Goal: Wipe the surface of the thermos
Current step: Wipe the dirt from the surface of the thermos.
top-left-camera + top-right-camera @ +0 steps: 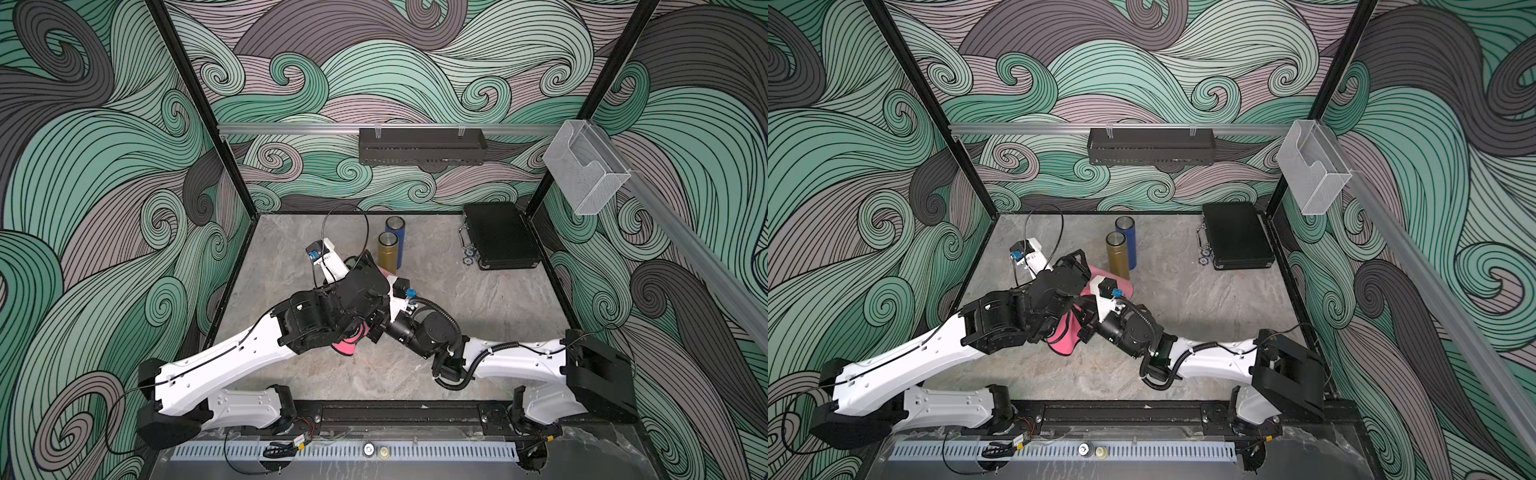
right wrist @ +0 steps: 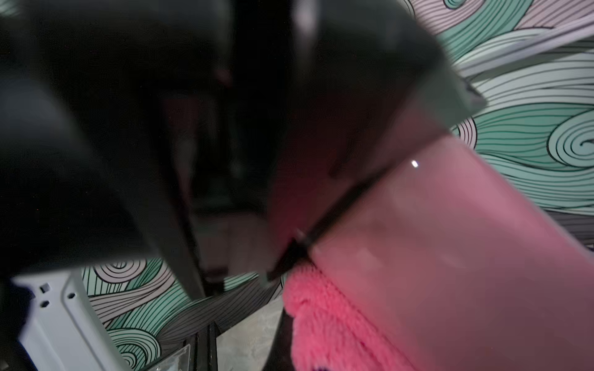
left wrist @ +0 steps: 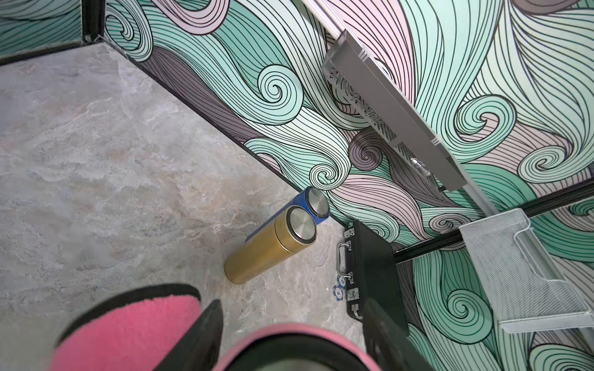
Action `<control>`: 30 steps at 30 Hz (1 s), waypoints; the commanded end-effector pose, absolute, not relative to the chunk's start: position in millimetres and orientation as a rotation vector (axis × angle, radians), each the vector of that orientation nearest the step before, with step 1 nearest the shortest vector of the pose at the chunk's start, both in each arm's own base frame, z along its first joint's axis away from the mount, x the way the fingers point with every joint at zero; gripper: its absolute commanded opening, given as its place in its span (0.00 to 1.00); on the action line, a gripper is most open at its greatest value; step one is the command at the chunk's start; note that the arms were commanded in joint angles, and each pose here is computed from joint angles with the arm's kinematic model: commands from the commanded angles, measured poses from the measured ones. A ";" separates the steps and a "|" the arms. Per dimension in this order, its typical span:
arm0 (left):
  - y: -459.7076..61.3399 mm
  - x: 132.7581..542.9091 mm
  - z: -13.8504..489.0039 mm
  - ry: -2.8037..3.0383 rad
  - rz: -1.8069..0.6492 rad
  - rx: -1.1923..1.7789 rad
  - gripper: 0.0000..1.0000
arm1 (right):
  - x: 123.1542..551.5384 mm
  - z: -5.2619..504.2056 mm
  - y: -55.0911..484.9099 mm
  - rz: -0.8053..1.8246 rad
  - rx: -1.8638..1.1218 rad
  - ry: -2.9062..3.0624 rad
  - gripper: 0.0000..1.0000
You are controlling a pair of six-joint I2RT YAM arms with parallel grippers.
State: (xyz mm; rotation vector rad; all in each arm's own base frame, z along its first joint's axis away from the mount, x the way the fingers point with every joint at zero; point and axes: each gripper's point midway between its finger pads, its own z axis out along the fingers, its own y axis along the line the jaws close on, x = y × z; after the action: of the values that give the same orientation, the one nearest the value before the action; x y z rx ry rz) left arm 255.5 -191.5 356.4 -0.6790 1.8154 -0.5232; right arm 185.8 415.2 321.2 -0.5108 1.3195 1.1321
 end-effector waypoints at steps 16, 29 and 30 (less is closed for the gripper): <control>-169.2 244.5 355.4 1.809 -0.516 -0.771 0.00 | 218.8 289.6 398.5 1.014 -0.332 1.284 0.00; -167.4 244.0 350.4 1.800 -0.528 -0.797 0.00 | 222.1 319.5 418.0 1.056 -0.340 1.261 0.00; -167.2 243.7 350.3 1.801 -0.529 -0.797 0.00 | 228.3 309.8 411.6 1.034 -0.309 1.271 0.00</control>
State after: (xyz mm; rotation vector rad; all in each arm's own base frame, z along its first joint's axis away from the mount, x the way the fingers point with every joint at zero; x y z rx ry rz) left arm 249.8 -173.9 352.7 -0.8065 1.7835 -0.5422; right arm 195.9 438.9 304.9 -0.4896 1.3052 1.1020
